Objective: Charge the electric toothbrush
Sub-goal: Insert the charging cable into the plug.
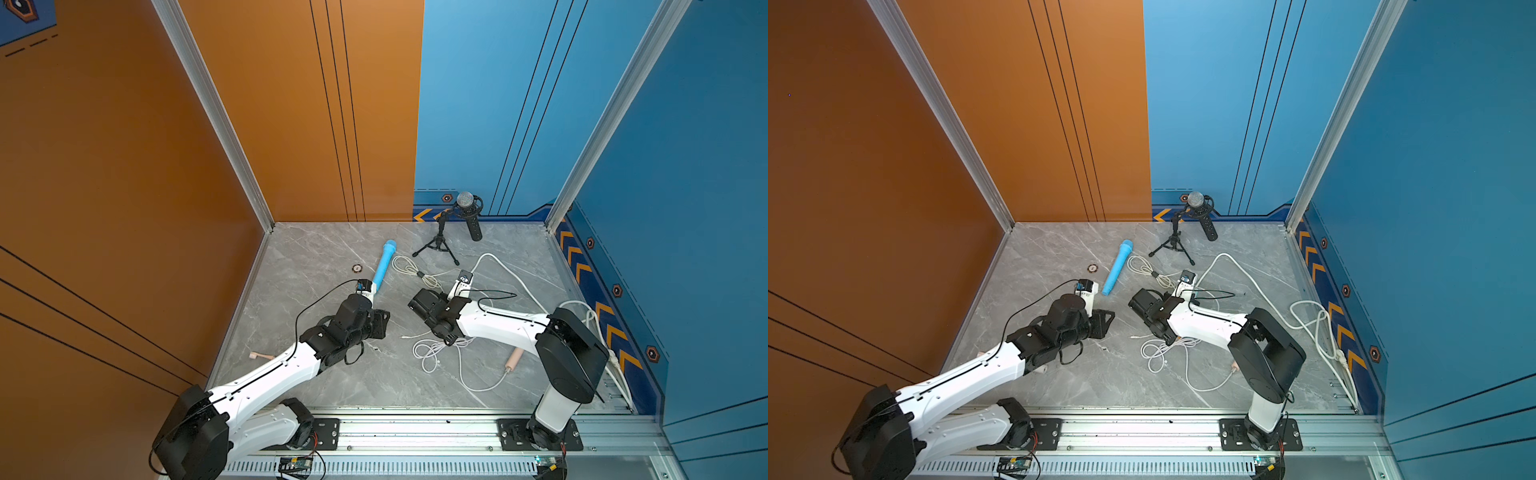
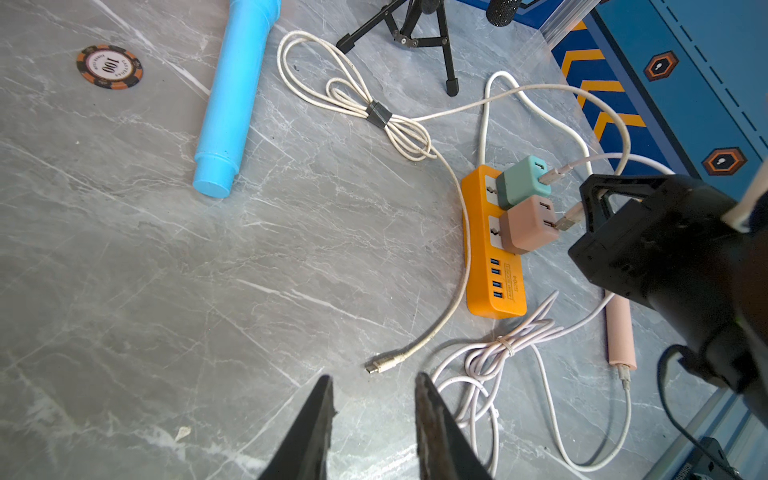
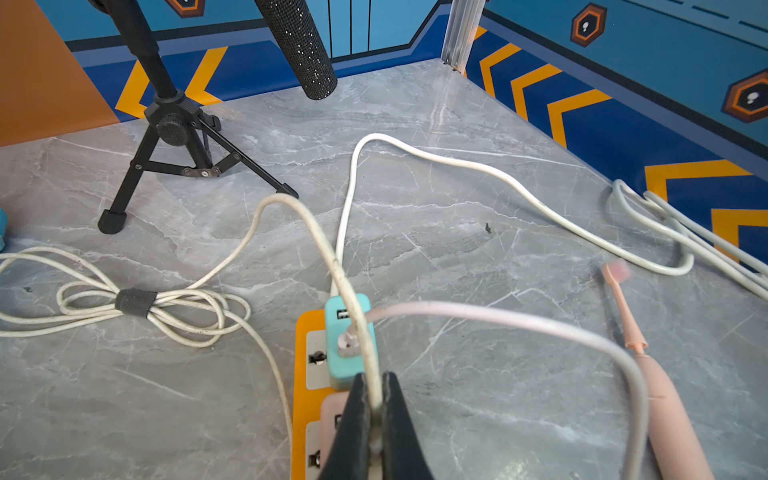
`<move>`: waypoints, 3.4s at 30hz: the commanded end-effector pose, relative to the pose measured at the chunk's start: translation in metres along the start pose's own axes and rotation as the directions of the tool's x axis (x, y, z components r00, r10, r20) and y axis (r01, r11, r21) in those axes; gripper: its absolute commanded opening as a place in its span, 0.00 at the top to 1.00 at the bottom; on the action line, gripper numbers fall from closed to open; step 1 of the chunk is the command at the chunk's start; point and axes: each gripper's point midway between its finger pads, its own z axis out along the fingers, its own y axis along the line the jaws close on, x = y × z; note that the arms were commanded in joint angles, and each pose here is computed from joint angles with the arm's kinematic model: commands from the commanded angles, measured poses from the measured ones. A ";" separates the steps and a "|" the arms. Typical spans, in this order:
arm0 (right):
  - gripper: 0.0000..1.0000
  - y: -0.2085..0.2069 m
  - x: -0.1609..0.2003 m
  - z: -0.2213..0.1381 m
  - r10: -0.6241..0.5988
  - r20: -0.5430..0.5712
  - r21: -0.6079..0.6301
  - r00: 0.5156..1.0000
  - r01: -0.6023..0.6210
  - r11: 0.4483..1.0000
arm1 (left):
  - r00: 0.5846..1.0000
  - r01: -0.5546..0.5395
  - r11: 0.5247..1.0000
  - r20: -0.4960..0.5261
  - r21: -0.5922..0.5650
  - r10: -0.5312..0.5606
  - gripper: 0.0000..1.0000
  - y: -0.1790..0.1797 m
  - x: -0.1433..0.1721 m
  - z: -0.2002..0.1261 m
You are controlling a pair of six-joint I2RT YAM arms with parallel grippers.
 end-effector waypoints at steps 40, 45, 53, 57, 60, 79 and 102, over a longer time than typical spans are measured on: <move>1.00 0.001 0.027 0.002 -0.061 0.070 -0.006 0.996 0.061 0.998 | 0.997 -0.028 0.999 0.068 -0.043 0.031 0.60 0.009 -0.013 -0.015; 1.00 -0.004 0.025 0.003 -0.070 0.113 0.013 0.991 0.069 0.998 | 0.997 -0.033 0.998 0.069 -0.045 0.036 0.60 0.009 -0.014 -0.015; 1.00 -0.002 0.064 0.018 -0.123 -0.044 -0.041 0.991 0.121 0.992 | 0.997 -0.037 0.998 0.063 -0.059 0.040 0.59 0.011 -0.013 -0.011; 1.00 -0.008 0.089 0.024 -0.172 -0.114 -0.044 0.979 0.168 0.985 | 0.998 -0.037 0.998 0.053 -0.059 0.040 0.59 0.010 -0.012 -0.008; 1.00 -0.010 0.105 0.024 -0.187 -0.166 -0.057 0.968 0.180 0.982 | 0.998 -0.037 0.997 0.056 -0.064 0.041 0.59 0.011 -0.013 -0.009; 1.00 -0.027 0.121 0.012 -0.192 -0.197 -0.052 0.961 0.186 0.981 | 0.997 -0.035 0.998 0.062 -0.058 0.038 0.59 0.008 -0.018 -0.008; 0.66 0.000 0.027 0.002 0.072 -0.128 -0.098 0.989 -0.085 0.992 | 0.995 -0.037 0.998 0.086 -0.042 0.041 0.52 0.000 -0.030 -0.016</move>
